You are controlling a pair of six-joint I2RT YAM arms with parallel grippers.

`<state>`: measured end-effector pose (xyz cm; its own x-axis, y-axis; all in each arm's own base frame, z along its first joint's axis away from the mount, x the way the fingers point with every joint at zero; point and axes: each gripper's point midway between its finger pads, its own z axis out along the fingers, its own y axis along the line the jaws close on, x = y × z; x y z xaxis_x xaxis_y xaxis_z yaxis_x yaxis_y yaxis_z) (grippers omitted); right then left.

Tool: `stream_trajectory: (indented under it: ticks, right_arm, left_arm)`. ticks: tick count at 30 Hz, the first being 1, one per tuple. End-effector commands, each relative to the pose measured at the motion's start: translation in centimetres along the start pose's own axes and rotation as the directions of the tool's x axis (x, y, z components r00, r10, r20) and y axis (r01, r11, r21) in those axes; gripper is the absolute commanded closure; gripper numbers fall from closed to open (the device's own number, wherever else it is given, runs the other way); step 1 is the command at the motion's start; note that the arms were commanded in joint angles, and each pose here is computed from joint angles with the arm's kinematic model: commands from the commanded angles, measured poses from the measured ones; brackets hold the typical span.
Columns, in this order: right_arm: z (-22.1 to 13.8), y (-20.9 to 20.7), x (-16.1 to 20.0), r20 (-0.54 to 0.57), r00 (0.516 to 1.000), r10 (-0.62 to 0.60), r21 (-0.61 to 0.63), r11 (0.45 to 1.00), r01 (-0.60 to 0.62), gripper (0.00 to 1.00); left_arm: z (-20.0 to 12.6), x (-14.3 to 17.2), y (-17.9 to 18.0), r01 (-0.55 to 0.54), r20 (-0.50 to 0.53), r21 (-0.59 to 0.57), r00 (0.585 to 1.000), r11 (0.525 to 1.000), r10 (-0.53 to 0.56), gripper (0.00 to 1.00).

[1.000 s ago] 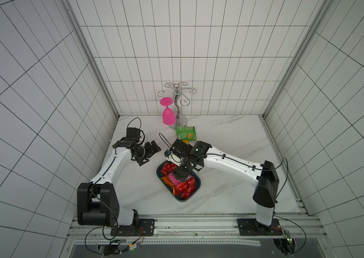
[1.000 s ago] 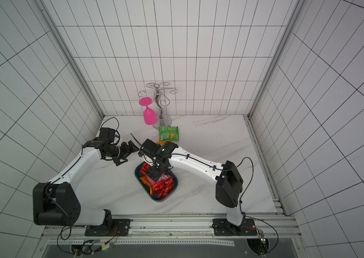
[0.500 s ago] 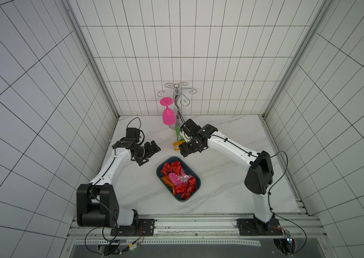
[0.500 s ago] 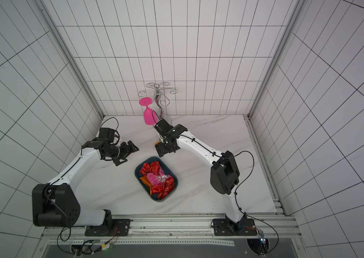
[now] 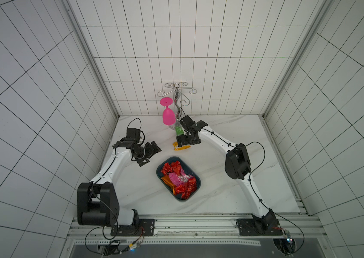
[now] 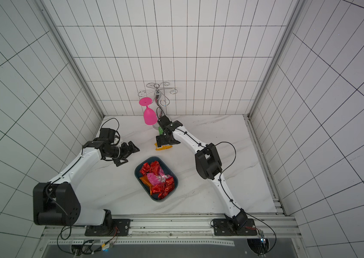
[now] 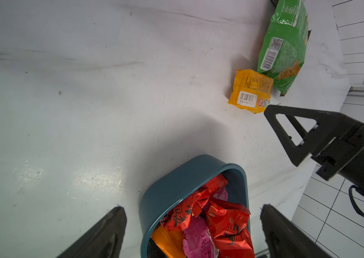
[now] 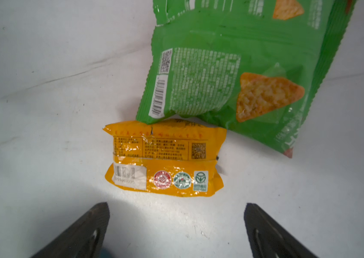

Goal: Put the tea bags into the storage box
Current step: Pick up the tea bag from the center of the board.

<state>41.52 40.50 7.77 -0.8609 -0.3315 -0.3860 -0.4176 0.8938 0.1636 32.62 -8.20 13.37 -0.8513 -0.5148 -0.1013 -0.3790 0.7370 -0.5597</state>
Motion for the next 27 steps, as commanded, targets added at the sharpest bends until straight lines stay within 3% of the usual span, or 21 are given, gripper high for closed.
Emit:
stream_trajectory:
  ticks: [1,7,10,13,17,27]
  right_arm:
    - [0.9,-0.5,-1.4,0.015,0.999,0.047,-0.035,0.998,-0.047,0.01]
    - [2.9,-1.1,-1.6,-0.01,0.995,0.096,-0.083,0.992,-0.096,0.0]
    - [3.7,-1.3,-1.5,-0.021,0.993,0.117,-0.1,0.988,-0.118,0.07]
    - [4.1,-1.2,-1.4,-0.036,0.991,0.13,-0.129,0.983,-0.133,0.23]
    - [4.3,-0.8,-1.2,-0.049,0.989,0.138,-0.153,0.978,-0.144,0.53]
    - [2.8,-0.6,-1.5,-0.028,0.991,0.132,-0.167,0.977,-0.135,0.89]
  left_arm:
    - [0.6,-0.2,-0.2,-0.002,-0.012,0.008,1.0,1.0,0.002,0.03]
    - [0.9,-0.2,0.0,0.001,-0.019,0.002,1.0,1.0,-0.001,0.03]
    - [1.0,-0.3,0.1,0.002,-0.02,-0.001,1.0,1.0,-0.002,0.03]
    - [0.9,-0.4,0.1,0.003,-0.017,-0.001,1.0,1.0,-0.003,0.03]
    - [0.9,-0.5,0.2,0.004,-0.015,-0.004,1.0,1.0,-0.004,0.03]
    - [1.0,-0.5,0.2,0.008,-0.015,-0.004,1.0,1.0,-0.009,0.03]
